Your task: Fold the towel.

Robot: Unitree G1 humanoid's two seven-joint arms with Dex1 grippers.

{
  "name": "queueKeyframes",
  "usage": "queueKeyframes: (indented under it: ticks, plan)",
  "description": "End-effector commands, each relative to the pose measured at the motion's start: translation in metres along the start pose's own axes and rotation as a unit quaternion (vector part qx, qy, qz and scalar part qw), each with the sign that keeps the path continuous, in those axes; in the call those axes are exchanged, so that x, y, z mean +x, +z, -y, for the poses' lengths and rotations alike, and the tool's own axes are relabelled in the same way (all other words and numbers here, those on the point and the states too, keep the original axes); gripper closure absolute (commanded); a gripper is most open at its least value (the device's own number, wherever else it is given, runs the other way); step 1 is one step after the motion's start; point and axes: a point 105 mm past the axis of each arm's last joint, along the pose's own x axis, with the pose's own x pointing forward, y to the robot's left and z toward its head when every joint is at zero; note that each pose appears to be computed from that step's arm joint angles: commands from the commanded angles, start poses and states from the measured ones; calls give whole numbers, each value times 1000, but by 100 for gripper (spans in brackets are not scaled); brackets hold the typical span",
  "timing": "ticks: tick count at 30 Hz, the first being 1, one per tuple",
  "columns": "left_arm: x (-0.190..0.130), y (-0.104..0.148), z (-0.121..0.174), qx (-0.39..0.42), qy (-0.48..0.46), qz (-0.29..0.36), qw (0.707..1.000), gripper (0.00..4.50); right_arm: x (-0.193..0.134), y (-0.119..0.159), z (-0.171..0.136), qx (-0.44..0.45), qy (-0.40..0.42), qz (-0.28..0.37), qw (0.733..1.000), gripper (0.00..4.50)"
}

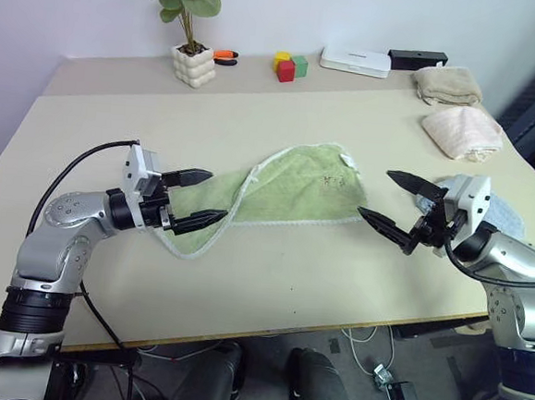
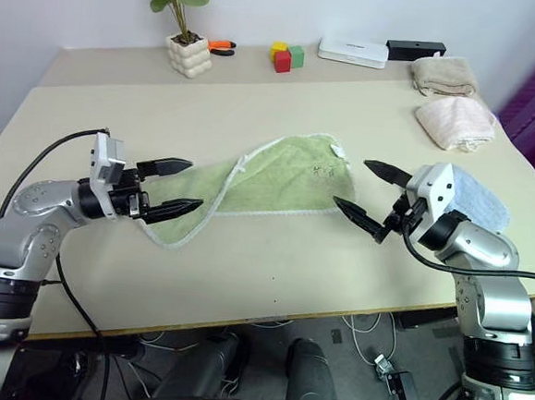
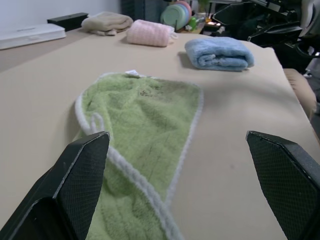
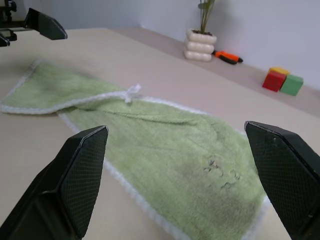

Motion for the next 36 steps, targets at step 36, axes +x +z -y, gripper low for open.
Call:
queueKeyframes:
  ticks: [36]
  plan:
    - [-29, -44, 19, 26, 58, -91, 994, 0, 85, 46, -41, -17, 79, 156, 984, 4]
